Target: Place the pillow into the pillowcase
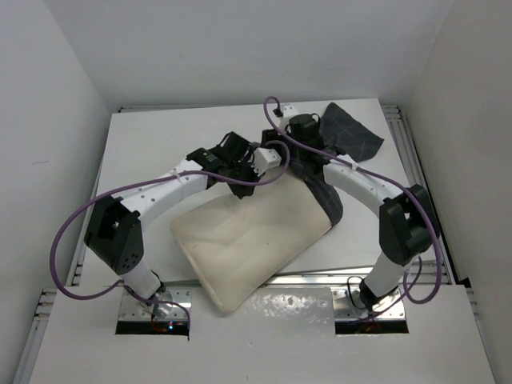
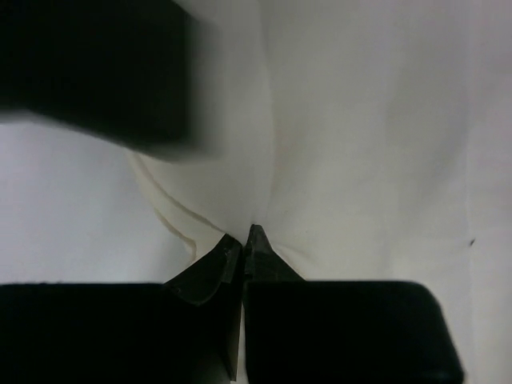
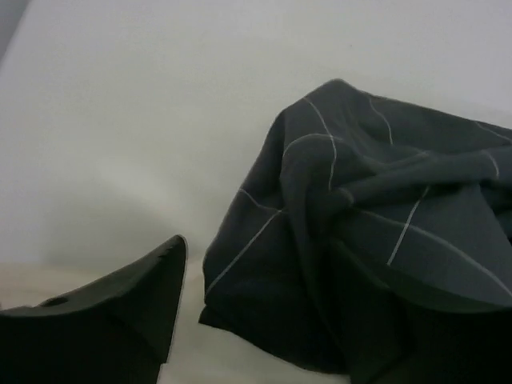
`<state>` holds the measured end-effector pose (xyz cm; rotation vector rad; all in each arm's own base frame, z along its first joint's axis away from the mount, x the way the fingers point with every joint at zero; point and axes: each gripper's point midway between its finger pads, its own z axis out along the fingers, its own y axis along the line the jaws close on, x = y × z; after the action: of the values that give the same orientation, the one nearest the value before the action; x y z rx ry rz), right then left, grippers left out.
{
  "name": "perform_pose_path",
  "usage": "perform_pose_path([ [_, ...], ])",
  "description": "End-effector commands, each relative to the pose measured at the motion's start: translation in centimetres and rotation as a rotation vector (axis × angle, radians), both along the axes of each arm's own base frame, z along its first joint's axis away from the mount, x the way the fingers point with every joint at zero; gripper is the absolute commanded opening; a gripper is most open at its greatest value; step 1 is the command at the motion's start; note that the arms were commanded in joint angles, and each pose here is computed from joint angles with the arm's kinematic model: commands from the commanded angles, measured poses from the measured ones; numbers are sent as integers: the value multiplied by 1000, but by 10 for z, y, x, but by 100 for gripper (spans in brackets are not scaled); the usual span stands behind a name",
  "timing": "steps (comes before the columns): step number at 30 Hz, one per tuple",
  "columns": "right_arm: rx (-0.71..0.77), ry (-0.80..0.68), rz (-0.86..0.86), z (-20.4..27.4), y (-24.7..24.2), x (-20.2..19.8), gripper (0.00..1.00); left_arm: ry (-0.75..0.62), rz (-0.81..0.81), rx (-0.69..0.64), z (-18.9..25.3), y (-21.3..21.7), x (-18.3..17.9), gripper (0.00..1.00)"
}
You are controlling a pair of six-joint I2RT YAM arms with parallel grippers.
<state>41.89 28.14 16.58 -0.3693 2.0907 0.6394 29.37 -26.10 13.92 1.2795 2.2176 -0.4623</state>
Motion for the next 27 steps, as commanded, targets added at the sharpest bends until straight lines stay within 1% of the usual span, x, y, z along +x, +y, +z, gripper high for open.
perform_pose_path([
  [1, -35, 37, 69, 13, -7, -37, 76, -128, 214, -80, 20, 7, 50, 0],
  [2, -77, 75, 42, 1, -19, -45, 81, -129, 240, -67, 17, 13, 54, 0],
  [4, -139, 33, 6, 6, -37, -47, 87, -136, 239, -65, 10, 15, 53, 0],
  [6, -215, 6, -54, 8, -57, -46, 88, -124, 219, -91, 7, 10, 48, 0],
  [8, -272, -10, -99, 12, -68, -41, 86, -111, 206, -105, 7, 6, 45, 0],
  [11, -297, -36, -127, 21, -73, -33, 82, -109, 216, -96, 1, 5, 48, 0],
  [16, -341, -100, -163, 47, -84, -25, 86, -94, 240, -79, -8, 7, 49, 0],
  [21, -371, -172, -203, 78, -98, -26, 86, -64, 248, -72, -20, 8, 45, 0],
  [23, -404, -173, -207, 78, -104, -27, 82, -57, 246, -79, -20, 7, 43, 0],
  [27, -485, -124, -275, 72, -126, -24, 81, -42, 243, -89, -21, 5, 41, 0],
])
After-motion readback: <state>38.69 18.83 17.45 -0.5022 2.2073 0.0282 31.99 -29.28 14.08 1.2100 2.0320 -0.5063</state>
